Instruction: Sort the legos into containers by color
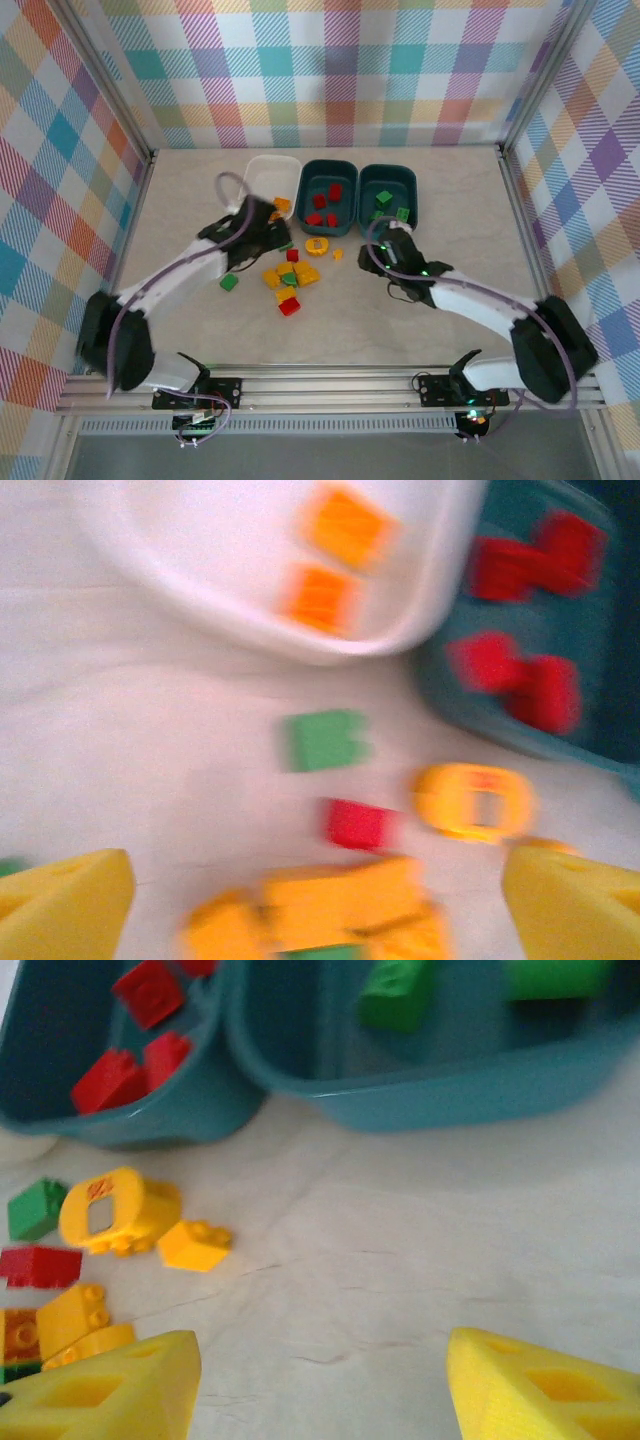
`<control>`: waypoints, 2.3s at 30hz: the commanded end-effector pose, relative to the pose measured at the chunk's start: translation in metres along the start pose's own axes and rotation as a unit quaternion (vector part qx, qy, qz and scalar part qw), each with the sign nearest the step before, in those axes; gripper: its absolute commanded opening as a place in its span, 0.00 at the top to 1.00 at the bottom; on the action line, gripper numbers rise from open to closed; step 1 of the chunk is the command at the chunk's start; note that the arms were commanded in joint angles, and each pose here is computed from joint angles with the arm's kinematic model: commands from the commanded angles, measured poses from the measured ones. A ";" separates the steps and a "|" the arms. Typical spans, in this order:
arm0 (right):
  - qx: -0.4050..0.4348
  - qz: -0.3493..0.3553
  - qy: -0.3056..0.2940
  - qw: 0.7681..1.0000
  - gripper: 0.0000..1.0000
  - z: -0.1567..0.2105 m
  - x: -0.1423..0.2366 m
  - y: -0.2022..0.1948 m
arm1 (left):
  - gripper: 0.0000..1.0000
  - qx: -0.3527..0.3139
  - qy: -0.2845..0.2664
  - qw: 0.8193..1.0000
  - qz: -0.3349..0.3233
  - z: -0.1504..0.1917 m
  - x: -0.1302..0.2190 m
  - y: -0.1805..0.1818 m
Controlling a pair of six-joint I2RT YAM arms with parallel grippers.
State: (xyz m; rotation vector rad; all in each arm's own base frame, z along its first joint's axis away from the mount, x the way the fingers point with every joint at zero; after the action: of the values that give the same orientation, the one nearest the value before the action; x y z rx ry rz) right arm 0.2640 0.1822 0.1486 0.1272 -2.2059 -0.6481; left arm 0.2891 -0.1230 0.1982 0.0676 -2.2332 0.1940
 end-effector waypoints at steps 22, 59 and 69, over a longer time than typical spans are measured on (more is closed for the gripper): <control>0.237 0.086 0.126 0.959 0.43 0.030 -0.112 0.047 | 0.00 0.138 0.070 0.988 0.028 0.097 0.018 0.095; 0.236 -0.066 0.092 0.965 0.73 -0.030 -0.139 0.225 | 0.00 0.139 0.093 0.985 0.048 0.108 0.024 0.094; 0.251 -0.079 0.091 0.961 0.51 -0.041 -0.139 0.245 | 0.00 0.132 0.098 0.985 0.058 0.102 0.027 0.090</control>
State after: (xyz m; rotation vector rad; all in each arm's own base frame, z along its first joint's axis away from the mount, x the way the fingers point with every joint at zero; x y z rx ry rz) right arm 0.4166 0.4211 0.1746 0.5768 -2.1375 -0.1471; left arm 0.1808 -0.0502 0.1402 0.0791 -2.0058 0.5324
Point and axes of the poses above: each hand's point on the last joint's axis, 136 mm out from that joint toward the fingers, its own x axis back along the fingers, its own y axis along the line the jaws close on, z = x × y, the point moved 7 cm from there along x, back along the fingers, and after that the axes turned 13 degrees about -x, right-handed, at the moved point
